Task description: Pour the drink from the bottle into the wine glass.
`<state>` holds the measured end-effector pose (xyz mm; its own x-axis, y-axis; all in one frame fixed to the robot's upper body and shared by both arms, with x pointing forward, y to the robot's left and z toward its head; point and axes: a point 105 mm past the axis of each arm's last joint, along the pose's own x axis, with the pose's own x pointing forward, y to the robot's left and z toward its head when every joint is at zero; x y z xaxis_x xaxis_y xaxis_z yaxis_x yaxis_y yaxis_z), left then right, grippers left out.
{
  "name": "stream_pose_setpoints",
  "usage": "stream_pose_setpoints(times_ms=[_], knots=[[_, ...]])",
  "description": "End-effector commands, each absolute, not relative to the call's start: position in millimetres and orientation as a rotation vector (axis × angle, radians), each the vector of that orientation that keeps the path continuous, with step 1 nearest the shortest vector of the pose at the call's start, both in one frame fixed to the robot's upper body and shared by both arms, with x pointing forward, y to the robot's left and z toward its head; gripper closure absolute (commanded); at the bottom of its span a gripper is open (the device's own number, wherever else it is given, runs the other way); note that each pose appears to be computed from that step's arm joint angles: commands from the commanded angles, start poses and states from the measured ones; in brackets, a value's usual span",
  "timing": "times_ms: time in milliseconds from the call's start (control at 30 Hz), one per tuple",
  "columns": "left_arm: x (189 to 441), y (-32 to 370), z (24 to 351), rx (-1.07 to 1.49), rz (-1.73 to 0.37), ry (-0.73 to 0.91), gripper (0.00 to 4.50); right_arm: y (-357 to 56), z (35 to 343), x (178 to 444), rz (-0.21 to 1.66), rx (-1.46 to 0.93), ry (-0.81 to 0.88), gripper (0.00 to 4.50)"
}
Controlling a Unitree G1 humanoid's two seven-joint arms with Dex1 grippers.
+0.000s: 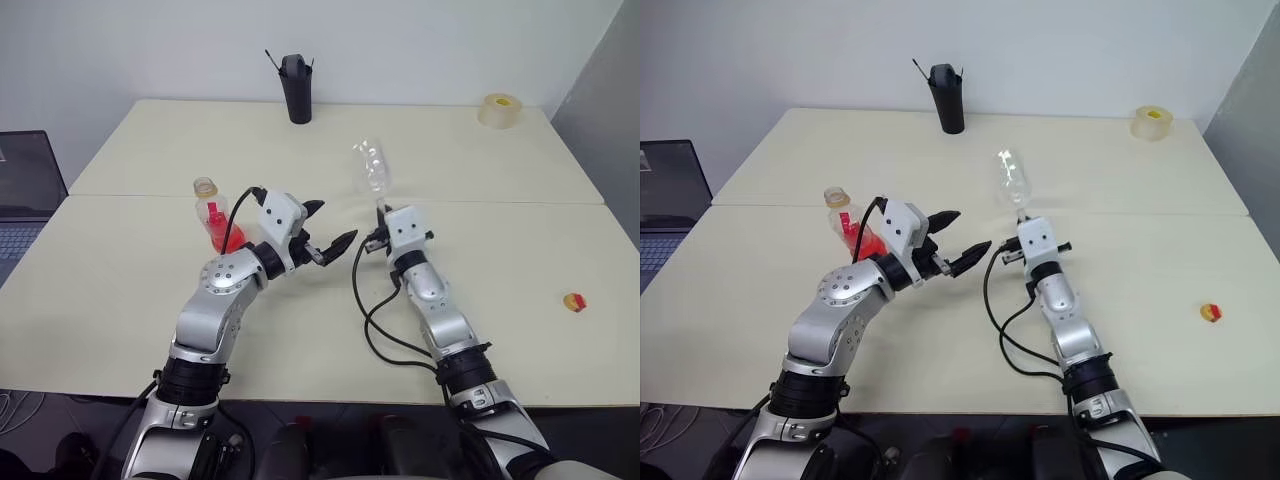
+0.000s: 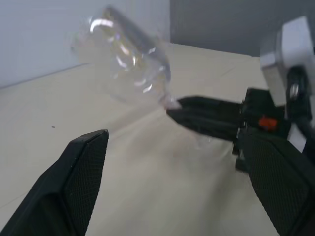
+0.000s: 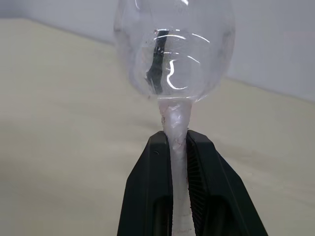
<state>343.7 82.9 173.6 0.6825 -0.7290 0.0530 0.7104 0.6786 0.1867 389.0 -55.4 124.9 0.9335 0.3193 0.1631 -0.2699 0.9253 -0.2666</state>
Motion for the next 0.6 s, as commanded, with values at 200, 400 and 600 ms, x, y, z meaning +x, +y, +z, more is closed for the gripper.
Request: stream_pose_setpoints(times_ms=[200, 400, 600], knots=[[341, 79, 185, 0.168, -0.836, -0.17, 0.0, -62, 115, 385, 0.3, -0.261, -0.157, 4.35], [341, 79, 185, 0.178, -0.845, -0.17, 0.0, -86, 107, 377, 0.249, -0.269, -0.118, 4.35], [342, 77, 185, 0.186, -0.857, -0.171, 0.0, -110, 92, 363, 0.216, -0.296, -0.072, 4.35]])
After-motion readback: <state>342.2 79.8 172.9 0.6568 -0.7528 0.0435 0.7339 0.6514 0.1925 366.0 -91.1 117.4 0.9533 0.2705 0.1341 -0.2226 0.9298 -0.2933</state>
